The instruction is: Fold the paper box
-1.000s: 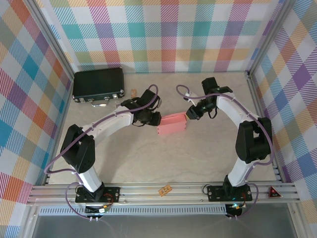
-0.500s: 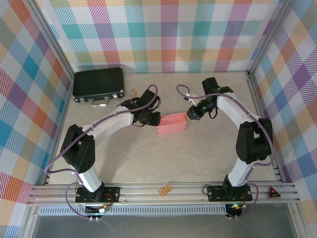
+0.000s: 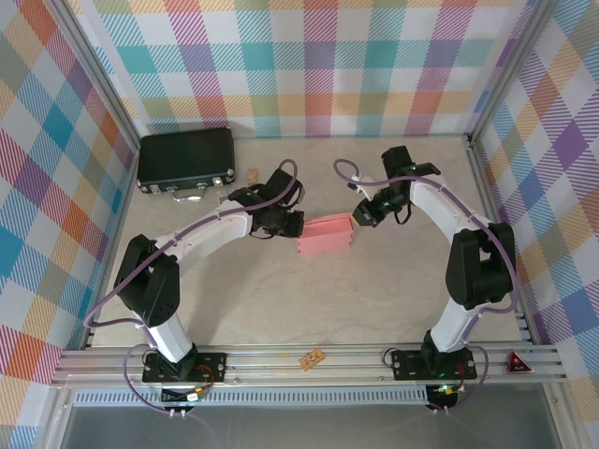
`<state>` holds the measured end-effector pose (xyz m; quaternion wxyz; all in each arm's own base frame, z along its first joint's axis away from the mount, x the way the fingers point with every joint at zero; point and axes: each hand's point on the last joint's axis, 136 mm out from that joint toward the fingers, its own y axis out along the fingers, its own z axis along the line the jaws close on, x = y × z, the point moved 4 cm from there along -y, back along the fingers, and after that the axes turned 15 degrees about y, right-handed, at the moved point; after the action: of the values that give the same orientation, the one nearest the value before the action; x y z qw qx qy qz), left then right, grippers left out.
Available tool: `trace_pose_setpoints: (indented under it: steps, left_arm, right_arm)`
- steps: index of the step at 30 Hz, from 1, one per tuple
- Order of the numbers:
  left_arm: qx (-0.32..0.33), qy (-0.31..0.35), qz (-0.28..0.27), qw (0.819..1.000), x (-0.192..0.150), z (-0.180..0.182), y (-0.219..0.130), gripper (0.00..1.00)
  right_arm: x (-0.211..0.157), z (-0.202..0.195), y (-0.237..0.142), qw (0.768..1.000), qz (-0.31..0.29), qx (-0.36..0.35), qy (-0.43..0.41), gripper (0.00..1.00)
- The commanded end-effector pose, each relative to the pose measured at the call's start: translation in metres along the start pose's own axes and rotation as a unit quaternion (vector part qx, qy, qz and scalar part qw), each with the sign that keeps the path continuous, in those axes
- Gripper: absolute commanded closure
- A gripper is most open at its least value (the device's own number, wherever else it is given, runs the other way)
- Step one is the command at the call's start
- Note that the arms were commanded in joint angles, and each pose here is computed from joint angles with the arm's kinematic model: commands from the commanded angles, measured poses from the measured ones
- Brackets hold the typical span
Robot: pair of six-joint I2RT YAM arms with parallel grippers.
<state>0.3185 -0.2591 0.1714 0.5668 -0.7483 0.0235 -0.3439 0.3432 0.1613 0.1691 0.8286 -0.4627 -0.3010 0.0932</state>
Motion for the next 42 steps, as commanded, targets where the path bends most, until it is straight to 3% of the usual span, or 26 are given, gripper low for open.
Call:
trace_pose_setpoints:
  steps: [1, 18, 42]
  left_arm:
    - [-0.010, -0.008, -0.001, 1.000, 0.000, -0.001, 0.002, 0.86]
    - [-0.007, -0.009, 0.005, 1.000, 0.001, 0.000, 0.003, 0.88]
    - [-0.016, -0.008, 0.004, 1.000, 0.003, -0.003, 0.003, 0.81]
  right_arm:
    - [0.008, 0.011, -0.008, 1.000, -0.007, 0.011, -0.003, 0.87]
    - [0.000, 0.006, -0.006, 1.000, 0.015, -0.010, 0.018, 0.84]
    - [-0.015, 0.010, -0.006, 0.999, 0.027, -0.013, 0.044, 0.80]
